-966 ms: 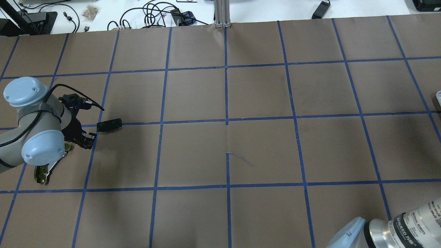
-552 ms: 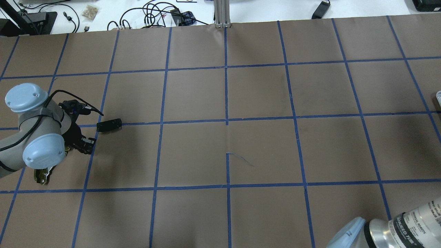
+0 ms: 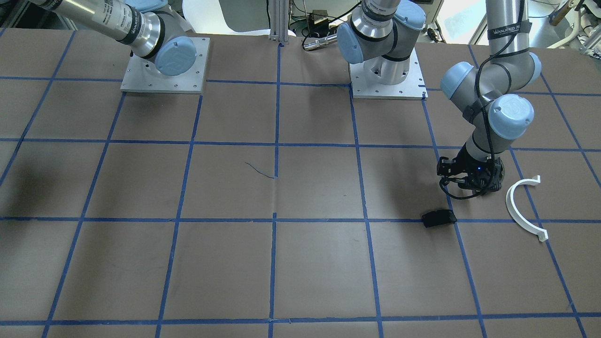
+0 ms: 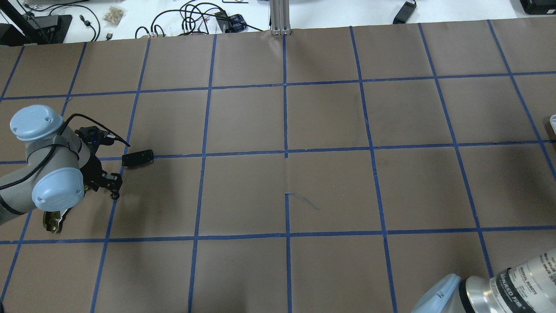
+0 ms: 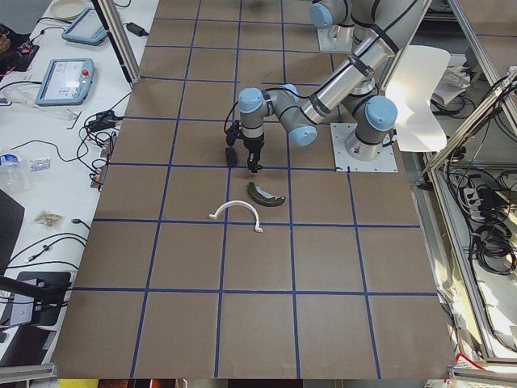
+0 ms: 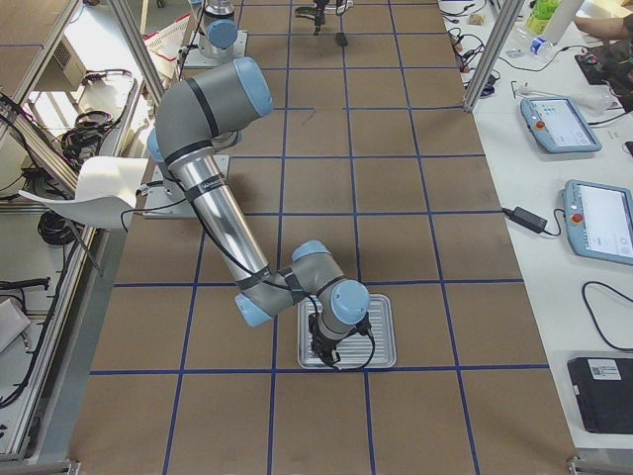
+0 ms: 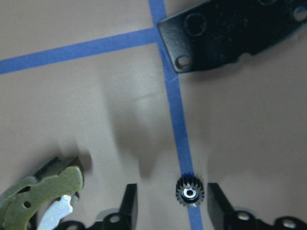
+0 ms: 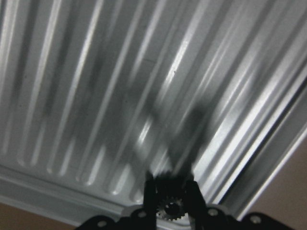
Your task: Place bearing gear from tray to pile
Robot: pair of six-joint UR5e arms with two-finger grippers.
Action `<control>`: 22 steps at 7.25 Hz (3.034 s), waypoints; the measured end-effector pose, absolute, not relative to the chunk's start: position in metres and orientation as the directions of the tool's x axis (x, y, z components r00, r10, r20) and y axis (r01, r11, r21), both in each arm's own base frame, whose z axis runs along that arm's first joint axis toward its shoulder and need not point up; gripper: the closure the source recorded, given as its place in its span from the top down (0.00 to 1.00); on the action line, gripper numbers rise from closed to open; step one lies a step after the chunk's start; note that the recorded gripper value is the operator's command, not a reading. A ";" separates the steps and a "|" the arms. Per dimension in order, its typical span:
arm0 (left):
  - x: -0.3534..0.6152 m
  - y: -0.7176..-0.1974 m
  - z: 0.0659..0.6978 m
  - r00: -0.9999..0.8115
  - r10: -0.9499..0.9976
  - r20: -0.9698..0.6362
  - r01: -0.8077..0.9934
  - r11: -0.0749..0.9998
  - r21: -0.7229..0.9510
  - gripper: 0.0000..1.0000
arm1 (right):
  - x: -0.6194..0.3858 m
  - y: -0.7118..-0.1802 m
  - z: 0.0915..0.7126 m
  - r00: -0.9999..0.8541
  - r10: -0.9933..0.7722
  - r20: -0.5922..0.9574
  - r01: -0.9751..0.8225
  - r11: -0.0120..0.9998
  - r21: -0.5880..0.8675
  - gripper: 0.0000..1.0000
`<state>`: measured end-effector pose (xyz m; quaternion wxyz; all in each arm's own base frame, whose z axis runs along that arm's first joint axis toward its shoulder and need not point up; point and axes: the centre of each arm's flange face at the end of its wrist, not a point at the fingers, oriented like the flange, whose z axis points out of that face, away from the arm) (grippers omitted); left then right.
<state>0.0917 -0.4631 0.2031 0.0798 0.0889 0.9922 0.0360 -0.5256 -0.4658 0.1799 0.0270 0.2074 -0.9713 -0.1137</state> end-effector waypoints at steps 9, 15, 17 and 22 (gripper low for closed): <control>-0.149 -0.499 0.473 -0.999 0.031 -0.033 0.029 0.997 0.068 1.00 | -0.297 -0.571 0.288 -0.985 -0.159 -0.067 -0.167 0.977 0.130 0.00; -0.155 -0.471 0.533 -1.000 0.011 0.015 0.011 0.999 -0.034 1.00 | 0.024 -0.544 0.292 -0.979 0.158 -0.128 0.132 0.973 0.188 0.00; -0.154 -0.470 0.533 -1.000 0.007 0.020 0.006 1.000 -0.028 1.00 | 0.130 -0.524 0.278 -0.963 0.243 -0.116 0.220 0.959 0.179 0.00; -0.153 -0.470 0.533 -1.000 0.006 0.020 0.005 1.000 -0.025 1.00 | 0.340 -0.489 0.211 -0.921 0.332 -0.206 0.314 0.942 0.114 0.00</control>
